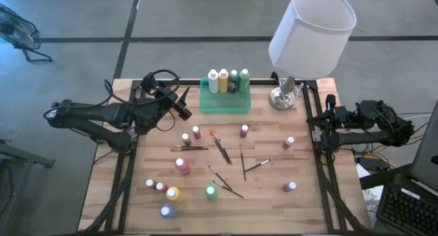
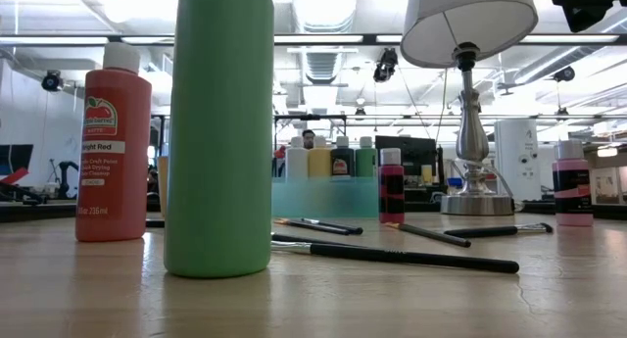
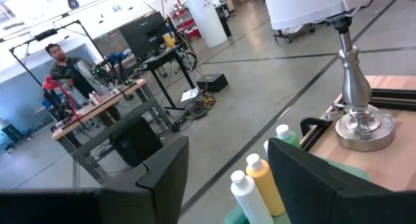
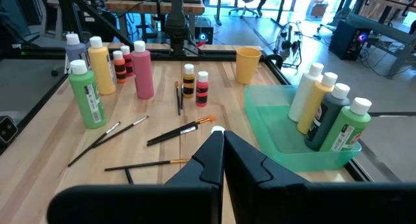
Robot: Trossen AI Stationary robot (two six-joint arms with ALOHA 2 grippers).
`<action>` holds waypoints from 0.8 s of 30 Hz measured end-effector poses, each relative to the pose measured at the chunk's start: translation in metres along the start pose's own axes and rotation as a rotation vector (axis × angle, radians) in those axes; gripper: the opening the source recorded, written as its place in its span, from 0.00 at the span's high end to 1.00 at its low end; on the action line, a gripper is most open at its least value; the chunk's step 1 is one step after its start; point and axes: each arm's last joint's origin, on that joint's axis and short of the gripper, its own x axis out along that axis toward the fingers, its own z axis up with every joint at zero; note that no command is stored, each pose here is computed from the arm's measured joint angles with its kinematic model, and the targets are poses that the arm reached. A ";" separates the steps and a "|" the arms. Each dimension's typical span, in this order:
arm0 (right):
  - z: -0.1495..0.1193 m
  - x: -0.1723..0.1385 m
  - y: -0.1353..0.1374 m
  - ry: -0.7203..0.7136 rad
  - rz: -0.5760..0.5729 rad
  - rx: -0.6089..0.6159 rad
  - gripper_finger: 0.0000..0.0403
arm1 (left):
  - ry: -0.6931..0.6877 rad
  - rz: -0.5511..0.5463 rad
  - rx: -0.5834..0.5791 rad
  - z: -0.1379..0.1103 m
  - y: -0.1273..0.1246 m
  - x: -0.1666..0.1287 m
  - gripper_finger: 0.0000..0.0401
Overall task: Pick & Place Paint Supplies
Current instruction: Put the large green paint bottle into the green bin
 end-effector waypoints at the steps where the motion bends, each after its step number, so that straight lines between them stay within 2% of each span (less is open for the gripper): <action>1: 0.000 0.000 0.000 0.000 0.000 0.000 0.98 | 0.000 0.000 0.000 0.000 0.000 0.000 0.46; 15: 0.000 0.000 0.000 0.000 0.000 0.000 0.98 | -0.058 0.067 -0.002 0.012 0.010 0.007 0.46; 19: 0.000 0.000 0.000 -0.001 0.000 0.000 0.98 | -0.064 0.062 -0.015 0.013 0.009 0.006 0.46; 24: 0.000 0.000 0.000 0.000 0.000 0.000 0.98 | -0.065 0.059 0.022 0.013 0.009 0.006 0.46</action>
